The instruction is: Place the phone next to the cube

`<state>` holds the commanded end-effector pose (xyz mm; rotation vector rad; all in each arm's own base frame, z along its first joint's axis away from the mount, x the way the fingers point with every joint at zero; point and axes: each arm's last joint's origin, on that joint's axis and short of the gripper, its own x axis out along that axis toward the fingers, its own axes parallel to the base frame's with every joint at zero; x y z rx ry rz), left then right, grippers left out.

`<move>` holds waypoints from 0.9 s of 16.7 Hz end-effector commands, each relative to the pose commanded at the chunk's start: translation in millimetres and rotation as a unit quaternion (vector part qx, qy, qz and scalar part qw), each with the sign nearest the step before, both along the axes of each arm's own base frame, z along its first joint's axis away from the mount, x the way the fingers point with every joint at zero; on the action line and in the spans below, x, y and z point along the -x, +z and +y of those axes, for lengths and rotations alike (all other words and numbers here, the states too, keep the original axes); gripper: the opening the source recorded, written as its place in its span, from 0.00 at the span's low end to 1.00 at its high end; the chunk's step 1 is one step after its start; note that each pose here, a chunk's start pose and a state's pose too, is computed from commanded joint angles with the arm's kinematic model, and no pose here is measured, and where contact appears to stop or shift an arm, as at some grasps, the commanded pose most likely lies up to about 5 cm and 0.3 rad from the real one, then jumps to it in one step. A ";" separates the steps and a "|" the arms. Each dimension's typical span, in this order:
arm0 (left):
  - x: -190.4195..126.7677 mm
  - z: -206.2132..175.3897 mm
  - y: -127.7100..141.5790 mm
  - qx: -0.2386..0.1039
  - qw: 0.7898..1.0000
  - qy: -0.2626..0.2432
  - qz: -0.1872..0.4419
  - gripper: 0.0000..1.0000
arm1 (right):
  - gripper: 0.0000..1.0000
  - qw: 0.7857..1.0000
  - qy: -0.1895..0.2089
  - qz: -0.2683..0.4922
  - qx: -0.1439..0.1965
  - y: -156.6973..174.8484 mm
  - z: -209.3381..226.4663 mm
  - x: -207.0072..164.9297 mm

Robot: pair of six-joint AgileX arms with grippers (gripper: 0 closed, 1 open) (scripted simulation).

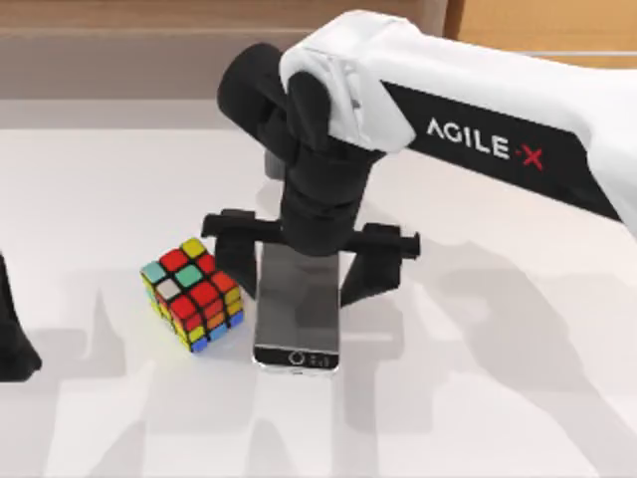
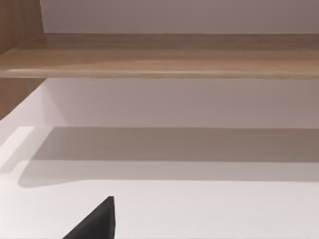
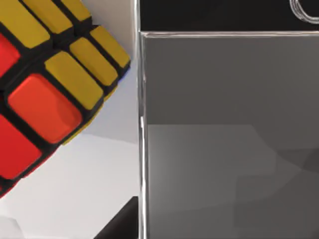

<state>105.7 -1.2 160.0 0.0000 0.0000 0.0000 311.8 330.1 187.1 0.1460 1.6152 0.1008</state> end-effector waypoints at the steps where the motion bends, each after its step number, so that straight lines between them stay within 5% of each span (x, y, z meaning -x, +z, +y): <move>1: 0.0 0.0 0.0 0.000 1.000 0.000 0.000 1.00 | 0.00 1.000 0.000 -0.003 0.003 -2.0 -0.7 -0.5; 15: 0.0 0.0 0.0 0.000 1.000 0.000 0.000 1.00 | 0.00 0.996 0.008 -0.030 0.078 -49.6 -17.3 -26.0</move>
